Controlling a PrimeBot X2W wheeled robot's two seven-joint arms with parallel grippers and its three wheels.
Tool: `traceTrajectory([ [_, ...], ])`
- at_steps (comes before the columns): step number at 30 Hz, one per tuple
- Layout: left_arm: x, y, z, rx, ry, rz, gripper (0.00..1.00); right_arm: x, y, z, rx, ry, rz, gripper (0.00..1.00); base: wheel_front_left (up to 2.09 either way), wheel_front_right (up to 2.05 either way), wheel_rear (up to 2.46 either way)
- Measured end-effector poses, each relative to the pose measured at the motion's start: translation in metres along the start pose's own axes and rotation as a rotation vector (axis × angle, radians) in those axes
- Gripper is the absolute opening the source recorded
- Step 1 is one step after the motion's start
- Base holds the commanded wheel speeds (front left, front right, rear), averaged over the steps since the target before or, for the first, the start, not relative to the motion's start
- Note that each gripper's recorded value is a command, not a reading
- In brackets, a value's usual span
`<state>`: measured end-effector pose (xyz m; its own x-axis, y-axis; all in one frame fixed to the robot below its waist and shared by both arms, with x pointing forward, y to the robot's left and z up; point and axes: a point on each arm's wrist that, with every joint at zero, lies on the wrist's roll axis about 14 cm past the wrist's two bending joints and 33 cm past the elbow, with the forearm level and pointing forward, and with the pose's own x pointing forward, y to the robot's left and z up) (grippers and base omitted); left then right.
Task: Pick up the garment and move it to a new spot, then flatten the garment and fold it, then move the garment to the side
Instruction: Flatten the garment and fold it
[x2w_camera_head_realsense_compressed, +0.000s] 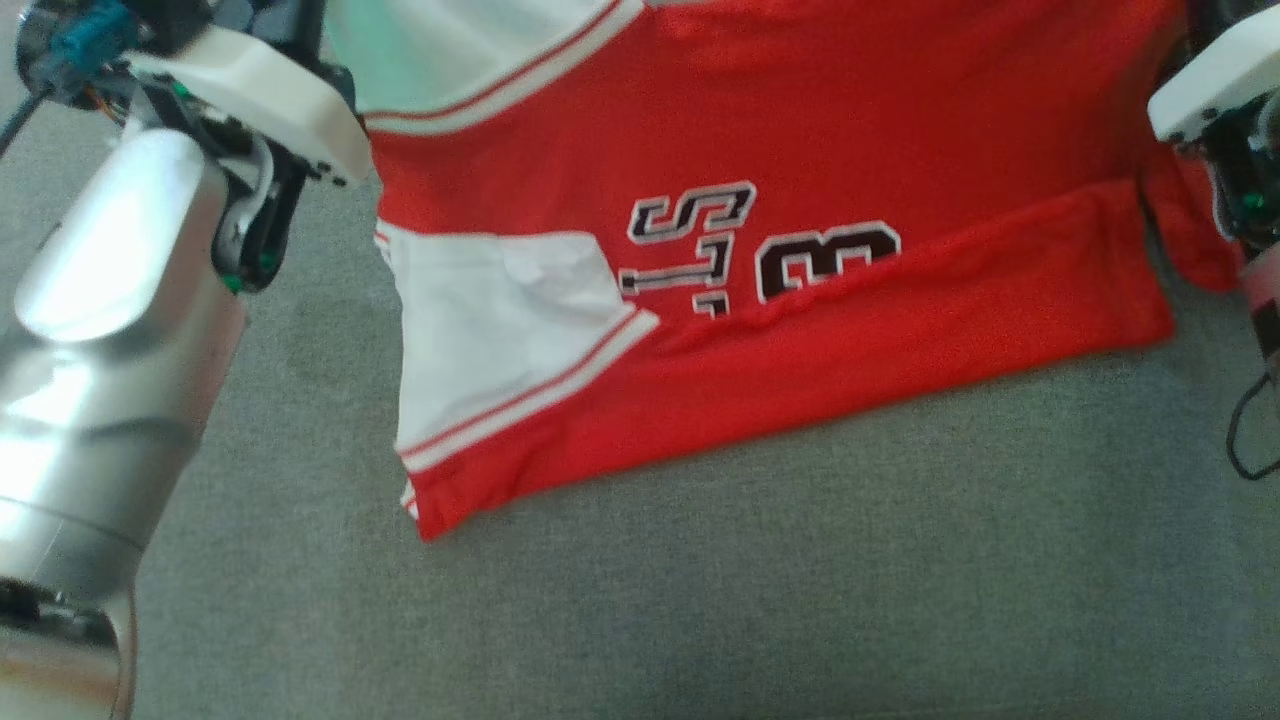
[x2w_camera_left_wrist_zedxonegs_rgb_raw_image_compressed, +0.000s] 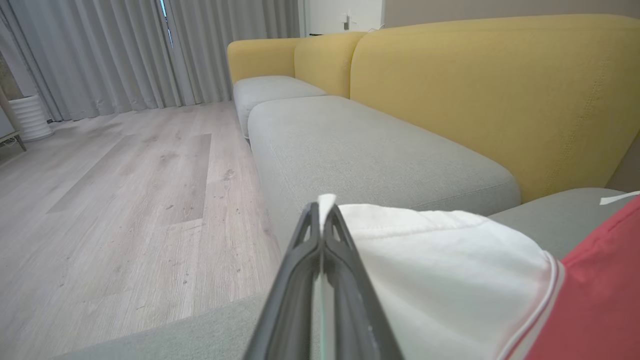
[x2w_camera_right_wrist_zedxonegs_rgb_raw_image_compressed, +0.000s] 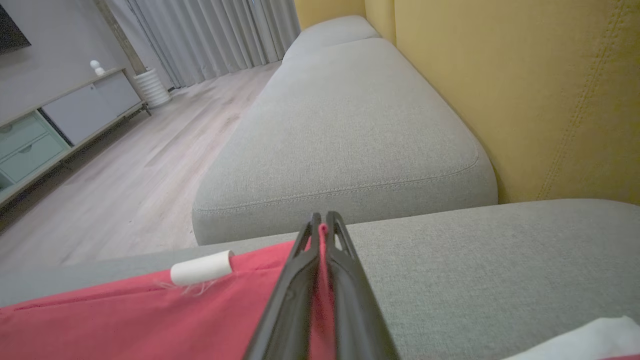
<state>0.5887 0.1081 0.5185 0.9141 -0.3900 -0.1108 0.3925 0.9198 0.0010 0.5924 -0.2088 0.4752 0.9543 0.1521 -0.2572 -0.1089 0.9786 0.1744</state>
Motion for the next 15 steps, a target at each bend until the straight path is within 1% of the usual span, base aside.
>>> traceTrajectory([
  [3,0.006,0.002,0.008,-0.002,-0.032,0.010,0.00,0.002,0.003,0.011,0.033,-0.045,0.006,0.00,0.00,0.00,0.00],
  [6,0.007,0.001,0.013,0.006,-0.053,0.001,0.00,0.002,0.008,0.012,0.047,-0.054,0.020,0.00,0.00,0.00,0.00],
  [12,0.002,0.000,0.013,0.008,-0.050,-0.007,0.00,0.003,0.016,0.012,0.084,-0.056,0.037,0.00,0.00,0.00,0.00],
  [15,-0.004,-0.001,0.014,-0.016,-0.049,-0.016,0.00,0.001,0.020,0.011,0.098,-0.042,0.047,0.00,0.00,0.00,0.00],
])
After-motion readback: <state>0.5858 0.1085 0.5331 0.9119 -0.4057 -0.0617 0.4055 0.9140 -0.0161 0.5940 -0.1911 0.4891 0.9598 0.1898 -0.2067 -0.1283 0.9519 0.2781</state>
